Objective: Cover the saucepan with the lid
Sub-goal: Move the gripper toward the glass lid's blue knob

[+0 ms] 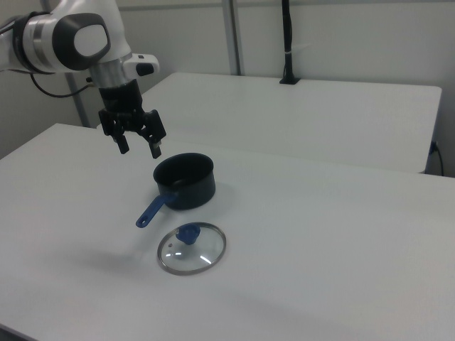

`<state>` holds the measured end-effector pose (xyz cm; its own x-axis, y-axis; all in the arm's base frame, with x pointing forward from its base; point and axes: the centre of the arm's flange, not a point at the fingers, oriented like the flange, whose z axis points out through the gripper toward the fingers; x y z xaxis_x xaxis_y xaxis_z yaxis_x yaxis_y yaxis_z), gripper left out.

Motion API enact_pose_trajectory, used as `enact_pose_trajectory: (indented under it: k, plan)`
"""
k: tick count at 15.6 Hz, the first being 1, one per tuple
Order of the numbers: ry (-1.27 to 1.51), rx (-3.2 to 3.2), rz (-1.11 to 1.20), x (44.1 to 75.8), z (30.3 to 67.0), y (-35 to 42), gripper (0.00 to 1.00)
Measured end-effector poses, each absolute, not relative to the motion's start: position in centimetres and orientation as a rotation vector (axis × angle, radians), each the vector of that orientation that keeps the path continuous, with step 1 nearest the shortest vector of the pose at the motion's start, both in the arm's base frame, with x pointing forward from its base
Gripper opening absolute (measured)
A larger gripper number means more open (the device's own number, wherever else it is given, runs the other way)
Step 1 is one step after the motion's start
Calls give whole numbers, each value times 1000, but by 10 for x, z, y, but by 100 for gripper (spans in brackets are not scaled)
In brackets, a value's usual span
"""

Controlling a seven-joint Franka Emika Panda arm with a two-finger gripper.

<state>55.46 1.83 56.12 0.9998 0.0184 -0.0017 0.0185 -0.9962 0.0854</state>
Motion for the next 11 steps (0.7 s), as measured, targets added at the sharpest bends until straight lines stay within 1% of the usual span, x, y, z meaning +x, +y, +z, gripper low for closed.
enact_pose_trajectory:
  k: [11]
  plan:
    - [4, 3056, -6, 555, 560, 9, 100]
